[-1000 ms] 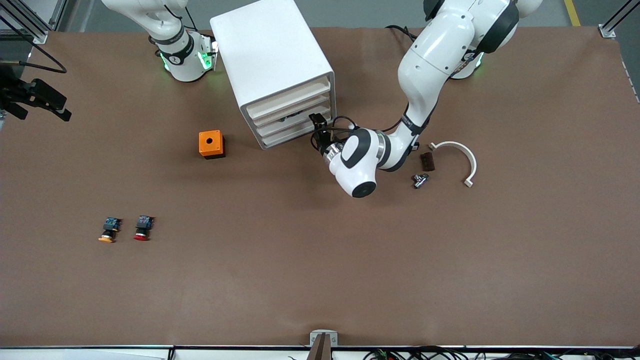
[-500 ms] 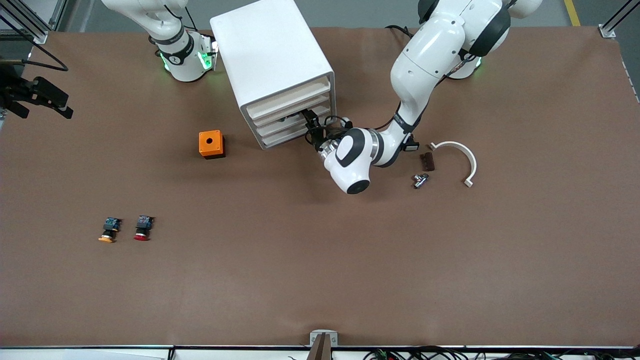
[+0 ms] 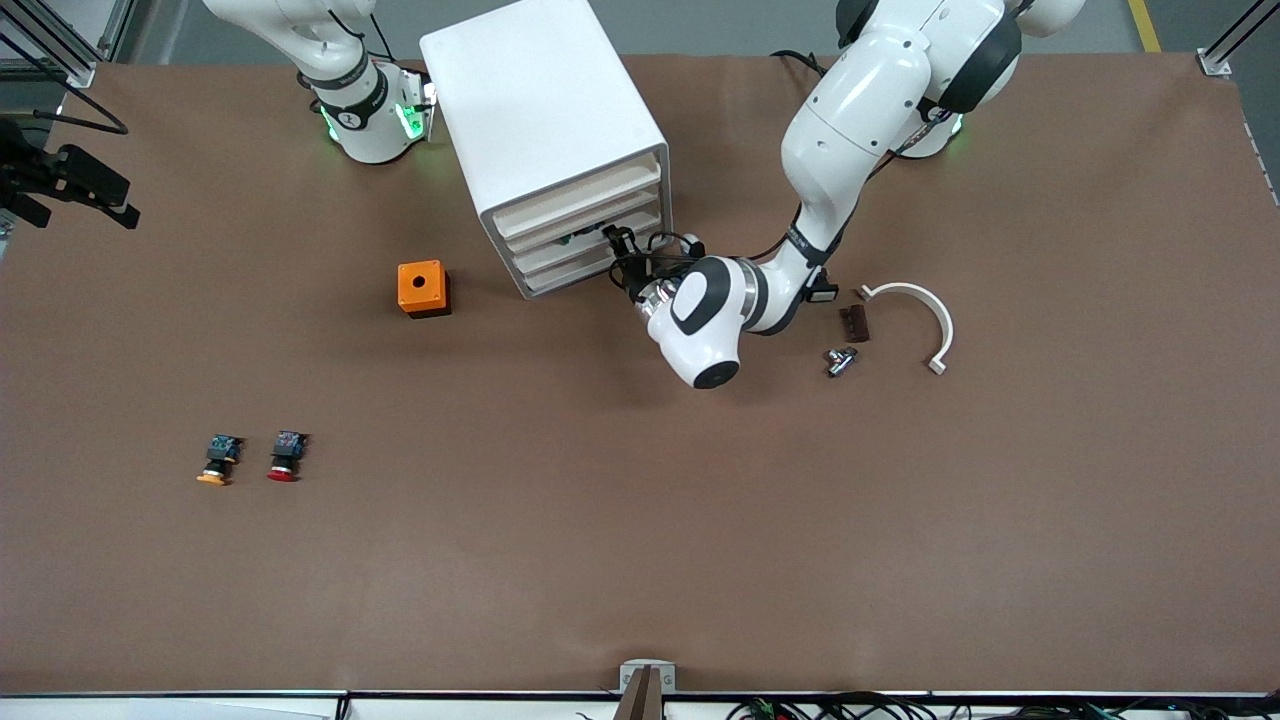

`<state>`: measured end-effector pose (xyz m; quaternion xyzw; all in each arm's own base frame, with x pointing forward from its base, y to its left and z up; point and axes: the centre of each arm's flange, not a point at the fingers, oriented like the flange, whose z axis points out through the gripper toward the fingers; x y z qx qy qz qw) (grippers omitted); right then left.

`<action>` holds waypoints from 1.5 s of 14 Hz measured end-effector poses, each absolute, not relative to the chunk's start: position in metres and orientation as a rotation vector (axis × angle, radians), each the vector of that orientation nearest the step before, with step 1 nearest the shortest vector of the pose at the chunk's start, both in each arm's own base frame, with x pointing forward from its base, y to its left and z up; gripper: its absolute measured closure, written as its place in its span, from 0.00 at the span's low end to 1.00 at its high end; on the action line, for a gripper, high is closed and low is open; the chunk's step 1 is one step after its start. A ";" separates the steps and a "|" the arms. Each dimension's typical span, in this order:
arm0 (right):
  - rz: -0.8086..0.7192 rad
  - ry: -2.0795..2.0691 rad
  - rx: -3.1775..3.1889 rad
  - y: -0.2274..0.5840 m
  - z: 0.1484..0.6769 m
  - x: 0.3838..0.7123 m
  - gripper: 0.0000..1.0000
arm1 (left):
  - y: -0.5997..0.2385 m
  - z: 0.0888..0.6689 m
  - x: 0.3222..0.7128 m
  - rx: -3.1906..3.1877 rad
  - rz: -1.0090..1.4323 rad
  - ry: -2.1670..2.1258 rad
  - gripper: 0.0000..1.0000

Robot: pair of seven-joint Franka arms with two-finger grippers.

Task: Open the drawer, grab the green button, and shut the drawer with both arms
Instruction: 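Pull the drawer open with the left gripper while the right gripper approaches, then grasp the green button in the drawer with the right gripper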

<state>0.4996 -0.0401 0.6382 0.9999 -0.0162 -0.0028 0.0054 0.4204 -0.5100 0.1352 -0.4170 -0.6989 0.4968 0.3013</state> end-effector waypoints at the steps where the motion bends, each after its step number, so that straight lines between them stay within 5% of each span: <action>1: -0.035 -0.049 3.112 -0.042 0.630 0.505 0.00 | -0.508 0.136 0.424 -1.105 1.320 -1.857 0.86; 12: -0.217 -0.052 2.993 -0.029 0.526 0.579 0.00 | -0.432 0.160 0.531 -1.187 1.384 -2.026 0.86; 21: -0.210 -0.810 3.009 0.157 0.493 0.561 0.00 | -0.378 0.184 0.593 -1.251 1.385 -2.171 0.02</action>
